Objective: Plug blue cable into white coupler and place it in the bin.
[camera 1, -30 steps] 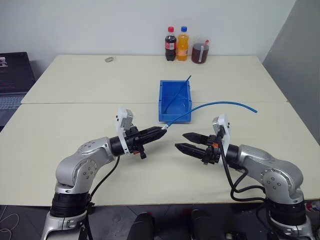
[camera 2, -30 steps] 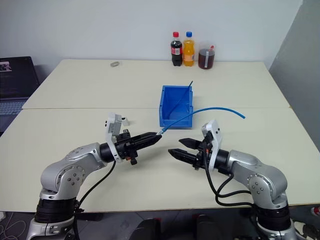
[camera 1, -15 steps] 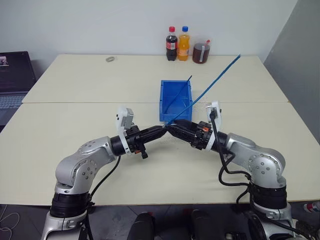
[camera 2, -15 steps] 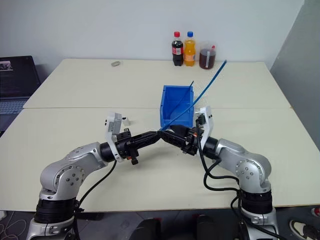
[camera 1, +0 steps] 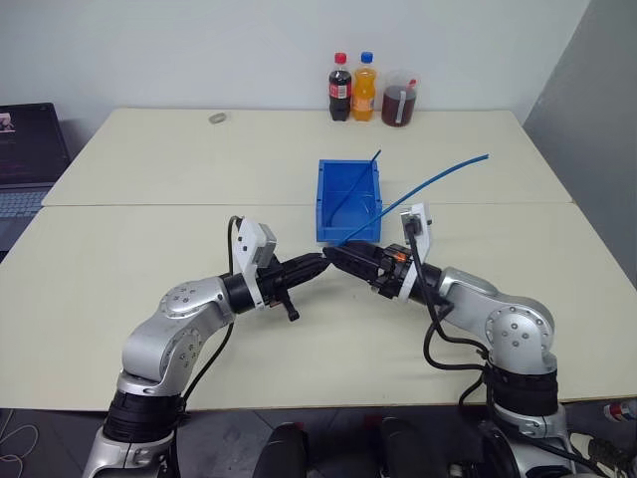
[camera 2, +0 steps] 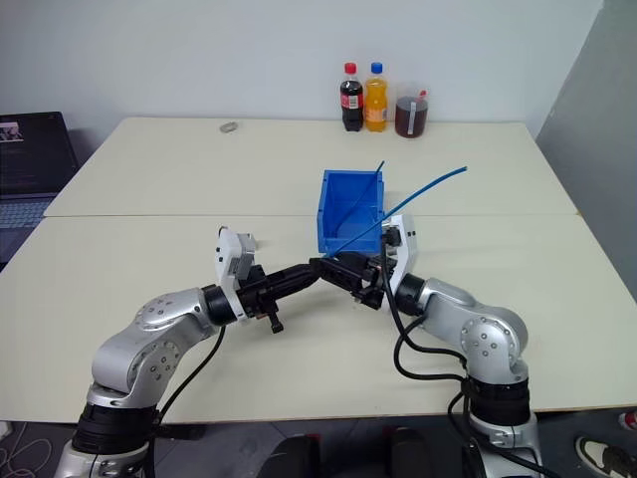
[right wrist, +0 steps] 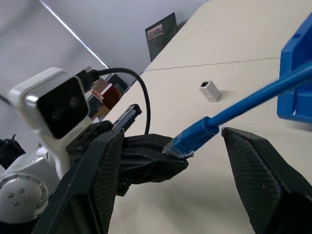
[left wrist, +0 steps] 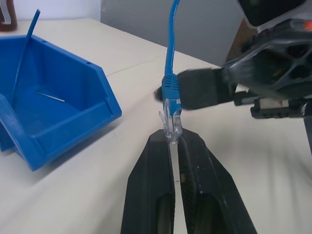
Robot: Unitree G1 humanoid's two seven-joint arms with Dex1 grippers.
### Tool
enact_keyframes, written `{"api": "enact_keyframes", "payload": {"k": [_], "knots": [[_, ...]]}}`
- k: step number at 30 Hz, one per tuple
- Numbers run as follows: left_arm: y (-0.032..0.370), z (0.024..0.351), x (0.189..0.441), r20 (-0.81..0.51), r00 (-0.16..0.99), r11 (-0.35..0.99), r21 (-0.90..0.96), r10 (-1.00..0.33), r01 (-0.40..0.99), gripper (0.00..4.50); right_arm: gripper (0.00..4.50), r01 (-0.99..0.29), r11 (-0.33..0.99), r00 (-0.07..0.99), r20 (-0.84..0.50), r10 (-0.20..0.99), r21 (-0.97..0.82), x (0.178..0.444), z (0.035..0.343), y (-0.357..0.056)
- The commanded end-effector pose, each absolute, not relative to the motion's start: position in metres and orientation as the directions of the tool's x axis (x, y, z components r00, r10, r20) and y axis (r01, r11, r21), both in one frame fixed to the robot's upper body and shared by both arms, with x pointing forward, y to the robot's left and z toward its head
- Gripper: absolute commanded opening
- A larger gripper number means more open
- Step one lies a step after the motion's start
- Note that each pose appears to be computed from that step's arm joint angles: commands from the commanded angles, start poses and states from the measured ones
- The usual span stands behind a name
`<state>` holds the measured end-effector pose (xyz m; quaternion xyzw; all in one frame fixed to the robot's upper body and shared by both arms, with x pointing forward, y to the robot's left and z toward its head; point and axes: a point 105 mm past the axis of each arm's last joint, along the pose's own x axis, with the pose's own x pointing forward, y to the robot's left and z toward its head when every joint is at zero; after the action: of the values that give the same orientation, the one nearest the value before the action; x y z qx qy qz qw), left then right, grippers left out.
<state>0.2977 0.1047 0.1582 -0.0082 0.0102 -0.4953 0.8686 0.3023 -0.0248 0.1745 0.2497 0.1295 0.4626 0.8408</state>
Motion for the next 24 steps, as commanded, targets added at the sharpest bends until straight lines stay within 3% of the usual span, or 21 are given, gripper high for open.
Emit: {"api": "enact_keyframes", "payload": {"k": [1,14,24], "knots": [[0.1028,0.1652,0.2956,0.019,0.502,0.502,0.016,-0.865,0.864,0.02,3.39,-0.717,0.433,0.544,0.05,0.837,0.546,0.3046,0.1853,-0.0225],[0.1061,0.1628,0.2945,0.009,0.512,0.513,0.019,-0.859,0.858,0.02,3.39,-0.711,0.388,0.532,0.088,0.842,0.587,0.3061,0.189,-0.0205],[0.1058,0.1616,0.2946,0.008,0.519,0.519,0.032,-0.855,0.854,0.0,1.02,-0.707,0.386,0.516,0.059,0.854,0.593,0.3047,0.1845,-0.0164]]}}
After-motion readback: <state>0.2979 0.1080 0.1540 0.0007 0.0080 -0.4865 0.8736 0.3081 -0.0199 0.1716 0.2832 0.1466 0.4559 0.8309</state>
